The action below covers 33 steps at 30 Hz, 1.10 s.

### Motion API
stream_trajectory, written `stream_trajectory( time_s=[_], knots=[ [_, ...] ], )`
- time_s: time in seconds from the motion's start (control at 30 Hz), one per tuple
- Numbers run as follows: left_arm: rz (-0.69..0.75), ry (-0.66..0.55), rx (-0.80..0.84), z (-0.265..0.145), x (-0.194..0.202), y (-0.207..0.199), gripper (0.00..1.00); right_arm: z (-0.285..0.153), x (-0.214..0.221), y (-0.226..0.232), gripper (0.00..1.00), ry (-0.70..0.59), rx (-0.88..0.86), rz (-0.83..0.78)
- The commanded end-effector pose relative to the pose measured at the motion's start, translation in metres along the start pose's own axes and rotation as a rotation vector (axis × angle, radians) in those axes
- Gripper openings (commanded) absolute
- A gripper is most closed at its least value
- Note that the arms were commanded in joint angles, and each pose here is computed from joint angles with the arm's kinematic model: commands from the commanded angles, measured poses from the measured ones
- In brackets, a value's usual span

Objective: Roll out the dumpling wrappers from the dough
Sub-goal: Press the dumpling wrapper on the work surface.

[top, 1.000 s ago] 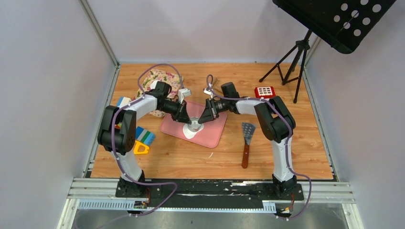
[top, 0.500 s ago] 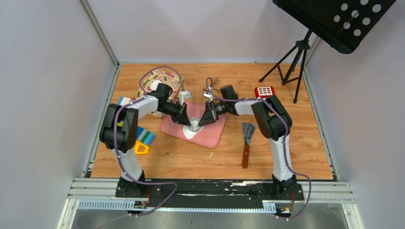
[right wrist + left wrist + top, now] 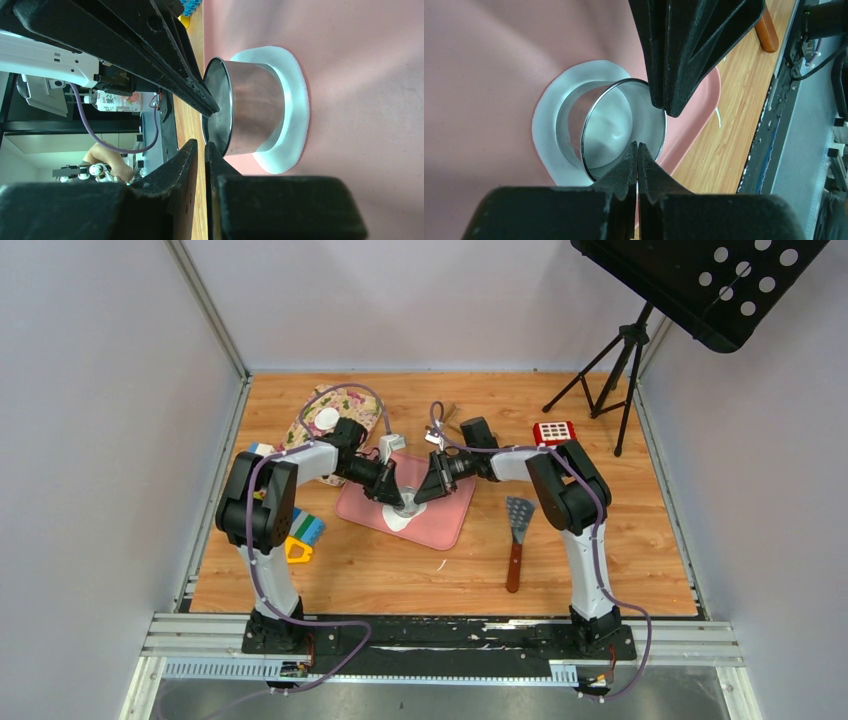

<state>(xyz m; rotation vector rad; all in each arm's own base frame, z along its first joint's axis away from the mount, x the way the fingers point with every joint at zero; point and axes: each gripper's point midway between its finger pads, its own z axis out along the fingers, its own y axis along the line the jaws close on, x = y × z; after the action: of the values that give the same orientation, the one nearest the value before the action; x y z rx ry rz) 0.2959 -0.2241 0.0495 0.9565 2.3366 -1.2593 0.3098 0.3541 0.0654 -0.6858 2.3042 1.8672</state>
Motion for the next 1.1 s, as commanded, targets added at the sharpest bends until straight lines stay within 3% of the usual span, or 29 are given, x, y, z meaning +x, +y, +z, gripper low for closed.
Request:
stream_trajectory(
  time_s=[0.0,0.73,1.07],
  knots=[
    [-0.054,0.059,-0.069,0.005,0.017,0.019,0.0,0.004,-0.005,-0.007,0.12,-0.005,0.007,-0.03],
    [-0.038,0.023,-0.021,0.004,0.001,0.011,0.12,-0.006,-0.004,-0.026,0.12,-0.014,0.066,-0.01],
    [0.052,-0.048,0.038,-0.015,-0.038,-0.017,0.46,-0.014,-0.036,0.018,0.2,-0.026,0.024,-0.139]
  ],
)
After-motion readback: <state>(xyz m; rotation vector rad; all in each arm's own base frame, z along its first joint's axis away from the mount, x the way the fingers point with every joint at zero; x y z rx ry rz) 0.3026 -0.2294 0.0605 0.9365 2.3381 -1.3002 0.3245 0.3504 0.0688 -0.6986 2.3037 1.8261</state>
